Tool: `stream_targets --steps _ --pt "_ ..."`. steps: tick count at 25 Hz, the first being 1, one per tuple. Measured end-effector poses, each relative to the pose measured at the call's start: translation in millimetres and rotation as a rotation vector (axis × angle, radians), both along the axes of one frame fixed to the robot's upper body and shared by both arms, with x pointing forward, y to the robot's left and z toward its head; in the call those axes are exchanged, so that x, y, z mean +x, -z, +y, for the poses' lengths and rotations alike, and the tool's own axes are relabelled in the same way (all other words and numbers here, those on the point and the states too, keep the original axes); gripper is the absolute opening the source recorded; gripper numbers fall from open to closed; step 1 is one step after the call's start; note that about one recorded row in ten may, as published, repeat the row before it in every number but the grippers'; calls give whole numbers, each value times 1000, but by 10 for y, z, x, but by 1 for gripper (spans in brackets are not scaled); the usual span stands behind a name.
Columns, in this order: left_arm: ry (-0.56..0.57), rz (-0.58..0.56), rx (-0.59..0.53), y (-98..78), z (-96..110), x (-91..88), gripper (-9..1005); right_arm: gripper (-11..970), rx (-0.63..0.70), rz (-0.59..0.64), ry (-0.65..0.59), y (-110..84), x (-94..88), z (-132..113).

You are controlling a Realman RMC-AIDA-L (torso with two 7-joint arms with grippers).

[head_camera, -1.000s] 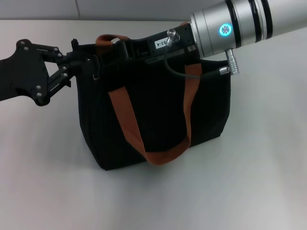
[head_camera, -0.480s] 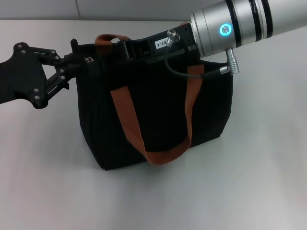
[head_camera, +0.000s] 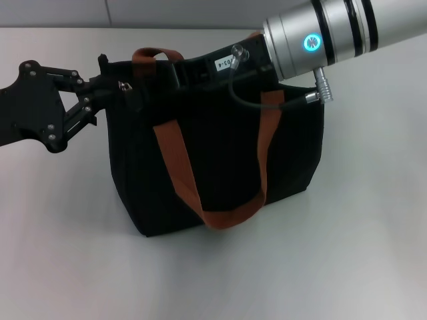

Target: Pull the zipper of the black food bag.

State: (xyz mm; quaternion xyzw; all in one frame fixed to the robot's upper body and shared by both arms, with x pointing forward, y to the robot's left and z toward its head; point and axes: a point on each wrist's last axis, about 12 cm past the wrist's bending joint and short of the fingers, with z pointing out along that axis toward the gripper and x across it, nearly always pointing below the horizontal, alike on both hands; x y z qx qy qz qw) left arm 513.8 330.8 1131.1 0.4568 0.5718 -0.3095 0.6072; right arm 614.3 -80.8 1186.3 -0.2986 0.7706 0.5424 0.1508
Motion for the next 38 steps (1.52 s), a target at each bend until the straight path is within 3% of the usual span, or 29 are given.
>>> stream_targets --steps 15,38 --pt "-9 4 -3 28 22 -37 148 -2 -12 -15 2 -19 2 10" --pt "-26 -2 -1 46 76 -79 154 -1 -146 -51 95 -62 20 -202"
